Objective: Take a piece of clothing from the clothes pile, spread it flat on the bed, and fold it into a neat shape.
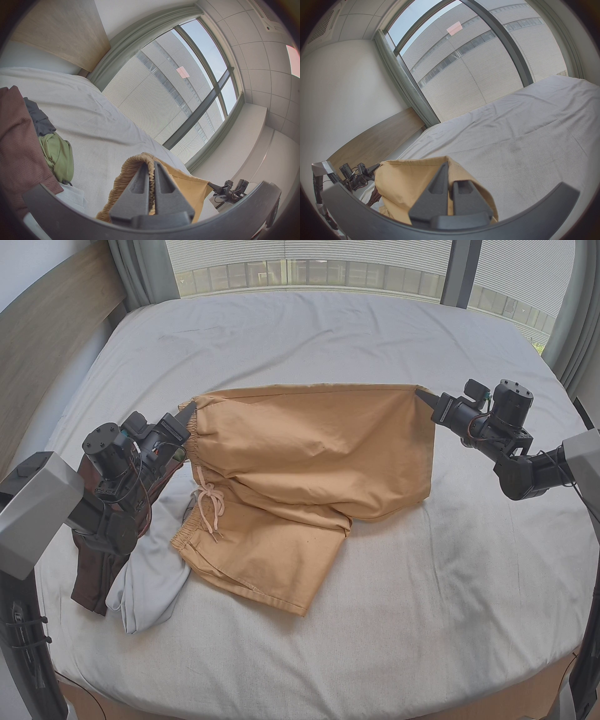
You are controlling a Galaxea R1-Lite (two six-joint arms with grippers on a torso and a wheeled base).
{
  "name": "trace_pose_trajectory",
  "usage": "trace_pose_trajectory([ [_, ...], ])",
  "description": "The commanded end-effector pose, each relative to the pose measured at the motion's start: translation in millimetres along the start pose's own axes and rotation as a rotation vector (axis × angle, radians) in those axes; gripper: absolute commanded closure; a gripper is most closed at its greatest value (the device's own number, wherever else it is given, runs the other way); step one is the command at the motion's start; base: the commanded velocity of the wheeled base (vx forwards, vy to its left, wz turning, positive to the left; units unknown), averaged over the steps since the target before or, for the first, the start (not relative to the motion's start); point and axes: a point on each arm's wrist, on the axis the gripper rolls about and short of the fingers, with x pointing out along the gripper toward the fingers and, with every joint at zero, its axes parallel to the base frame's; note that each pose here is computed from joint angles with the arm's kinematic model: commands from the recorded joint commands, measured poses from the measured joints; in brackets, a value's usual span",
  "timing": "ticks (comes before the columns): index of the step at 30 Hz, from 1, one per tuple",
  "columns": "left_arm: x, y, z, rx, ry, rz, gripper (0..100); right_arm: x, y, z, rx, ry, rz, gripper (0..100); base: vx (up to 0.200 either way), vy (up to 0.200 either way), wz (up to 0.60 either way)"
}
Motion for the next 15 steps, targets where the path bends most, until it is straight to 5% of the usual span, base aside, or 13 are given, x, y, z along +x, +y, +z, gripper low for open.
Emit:
trace_pose_trajectory([
  [1, 5.0, 3.3, -2.3, 0.0, -0.003, -0.003, 100, 5.1, -4.1, -8.0, 0.003, 0.007, 0.001, 100, 0.0, 0.0, 0.0],
  [2, 6.4, 3.3, -1.9, 0.001, -0.006, -0.005, 100, 7.2, -5.1, -8.3, -0.005, -0.008, 0.006, 100, 0.0, 0.0, 0.0],
  [3, 7.3, 3.2, -1.4, 0.001, -0.009, -0.007, 0, 8.3, -6.5, -8.2, -0.01, -0.02, 0.008, 100, 0.0, 0.0, 0.0],
  [4, 8.3, 3.9, -0.8, 0.003, -0.012, -0.008, 0, 9.8, -8.5, -9.6, -0.014, -0.028, 0.008, 100, 0.0, 0.0, 0.0],
  [5, 9.2, 3.2, -0.6, 0.002, -0.012, -0.01, 0, 11.1, -10.4, -10.9, -0.016, -0.033, 0.008, 0, 0.0, 0.0, 0.0],
  [15, 11.7, -2.8, 1.0, -0.002, -0.015, -0.024, 0, 10.1, -6.1, -5.3, -0.03, -0.095, -0.032, 0, 0.0, 0.0, 0.0],
])
